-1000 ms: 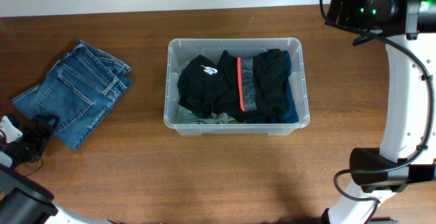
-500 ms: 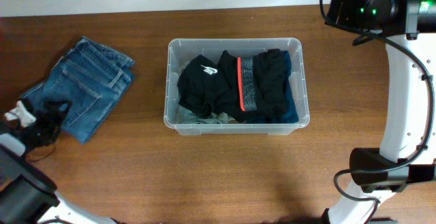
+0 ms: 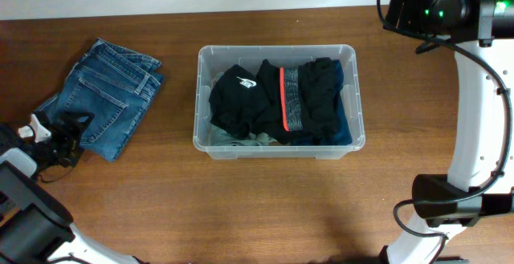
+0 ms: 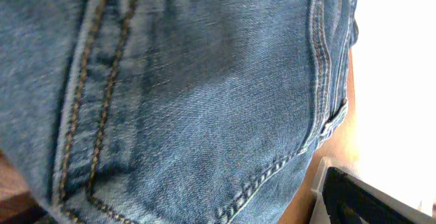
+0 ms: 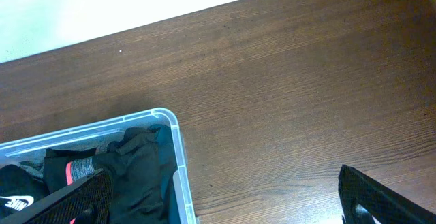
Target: Pack container
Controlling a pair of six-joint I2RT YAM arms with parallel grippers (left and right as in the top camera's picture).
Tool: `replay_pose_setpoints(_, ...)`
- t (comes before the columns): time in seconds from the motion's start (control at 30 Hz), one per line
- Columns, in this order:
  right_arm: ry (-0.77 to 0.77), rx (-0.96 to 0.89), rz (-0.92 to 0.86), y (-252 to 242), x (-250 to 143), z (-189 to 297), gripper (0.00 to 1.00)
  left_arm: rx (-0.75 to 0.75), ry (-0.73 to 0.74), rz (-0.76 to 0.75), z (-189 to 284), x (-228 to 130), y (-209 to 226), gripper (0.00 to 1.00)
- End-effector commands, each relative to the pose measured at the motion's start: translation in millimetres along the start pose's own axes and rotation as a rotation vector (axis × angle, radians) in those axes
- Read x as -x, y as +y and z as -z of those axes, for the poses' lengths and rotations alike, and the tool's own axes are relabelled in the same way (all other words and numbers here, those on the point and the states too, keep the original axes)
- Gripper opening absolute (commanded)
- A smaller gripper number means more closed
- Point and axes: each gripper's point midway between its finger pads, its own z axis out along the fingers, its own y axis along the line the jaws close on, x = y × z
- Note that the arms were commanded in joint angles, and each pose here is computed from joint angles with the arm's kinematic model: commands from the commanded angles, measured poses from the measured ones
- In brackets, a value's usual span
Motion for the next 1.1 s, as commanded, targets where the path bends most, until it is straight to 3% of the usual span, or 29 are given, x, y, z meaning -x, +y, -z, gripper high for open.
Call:
replay_pose_setpoints(0.0, -0.008, -0.014, -0.009, -5, 2, 2, 0.98, 0.303, 0.1, 0.26, -21, -58, 86, 0.99)
replay_pose_setpoints(0.2, -0.008, -0.014, -0.009, -5, 2, 2, 0.98, 0.318, 0.084, 0.276, -22, -59, 91, 0.98)
replay_pose_setpoints(0.4, -0.008, -0.014, -0.009, -5, 2, 2, 0.98, 0.315, 0.076, 0.269, -23, -57, 91, 0.63)
replay_pose_setpoints(0.63, -0.008, -0.014, -0.009, -5, 2, 2, 0.98, 0.31, 0.063, 0.258, -23, -53, 90, 0.55)
replay_pose_setpoints(0.8, -0.008, -0.014, -0.009, -5, 2, 2, 0.98, 0.308, 0.058, 0.254, -24, -52, 90, 0.36)
replay_pose_setpoints(1.07, -0.008, -0.014, -0.009, -5, 2, 2, 0.98, 0.358, 0.041, 0.249, -21, -50, 99, 0.35)
